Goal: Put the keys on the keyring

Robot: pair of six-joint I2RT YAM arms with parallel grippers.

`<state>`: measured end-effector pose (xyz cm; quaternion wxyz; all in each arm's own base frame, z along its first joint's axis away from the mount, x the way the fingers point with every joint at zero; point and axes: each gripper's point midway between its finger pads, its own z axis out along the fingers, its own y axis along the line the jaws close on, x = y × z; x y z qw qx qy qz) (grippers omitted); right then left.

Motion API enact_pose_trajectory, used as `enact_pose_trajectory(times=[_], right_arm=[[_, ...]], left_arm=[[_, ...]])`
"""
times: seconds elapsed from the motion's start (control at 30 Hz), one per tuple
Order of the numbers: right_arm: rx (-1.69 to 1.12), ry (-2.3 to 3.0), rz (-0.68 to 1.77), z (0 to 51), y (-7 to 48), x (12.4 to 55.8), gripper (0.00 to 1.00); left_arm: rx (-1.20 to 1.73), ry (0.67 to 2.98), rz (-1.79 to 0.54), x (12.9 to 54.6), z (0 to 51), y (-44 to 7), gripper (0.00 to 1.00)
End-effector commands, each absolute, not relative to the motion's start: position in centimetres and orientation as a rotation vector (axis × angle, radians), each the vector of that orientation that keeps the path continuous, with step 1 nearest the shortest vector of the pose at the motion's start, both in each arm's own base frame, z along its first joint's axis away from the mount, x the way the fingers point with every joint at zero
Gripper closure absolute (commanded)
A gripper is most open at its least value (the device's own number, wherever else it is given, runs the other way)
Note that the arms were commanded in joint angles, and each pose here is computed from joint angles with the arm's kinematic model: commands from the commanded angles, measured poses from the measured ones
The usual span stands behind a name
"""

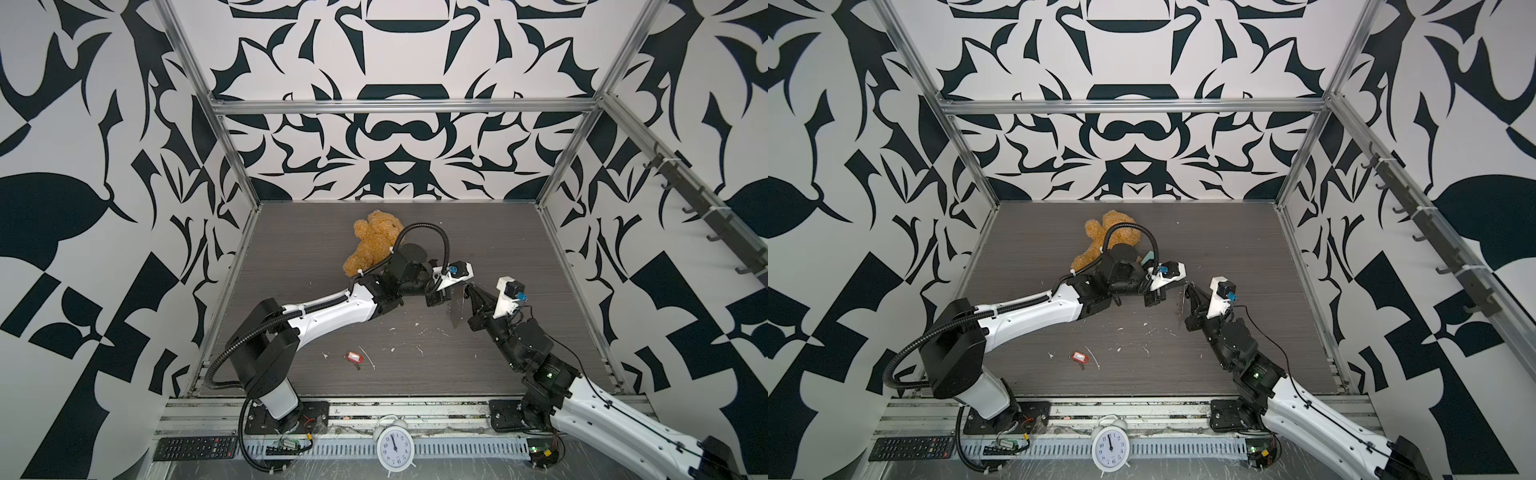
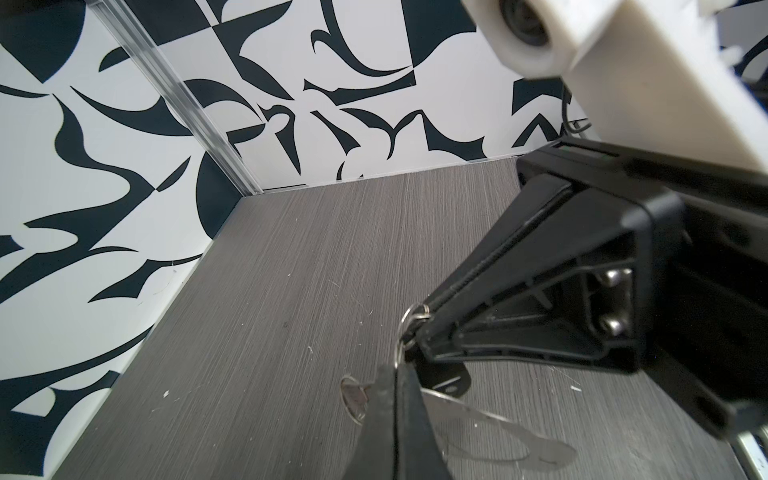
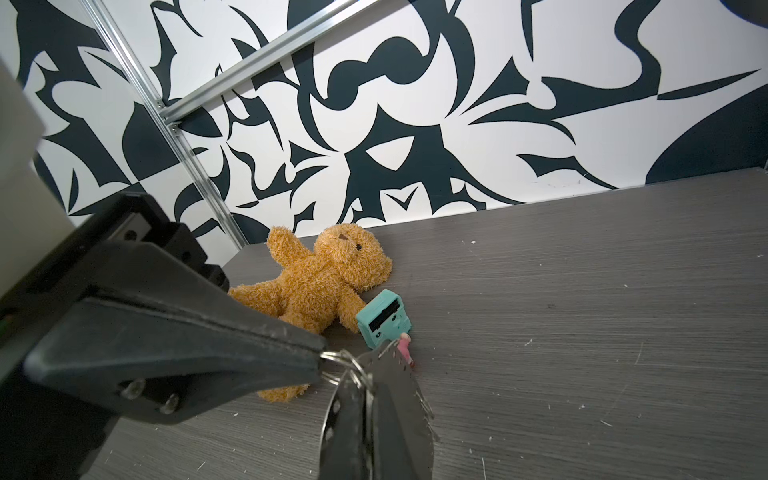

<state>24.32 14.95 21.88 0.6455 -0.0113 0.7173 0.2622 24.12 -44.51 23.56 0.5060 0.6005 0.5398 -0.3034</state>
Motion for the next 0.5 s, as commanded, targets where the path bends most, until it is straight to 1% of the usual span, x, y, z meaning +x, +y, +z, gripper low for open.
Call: enact_pose_trajectory(times=[0.0,0.47], right_arm=[[-0.058,1.522,0.689,25.1,15.8,23.5,1.00],[0.003,1.566,0.617,24.4,14.7,24.2,1.00]], left_arm=[[1.446,1.281,-0.718,24.6,24.0,-44.7,1.00],[1.415,1.223,-0.699,24.3,24.8,-44.1,1.00]])
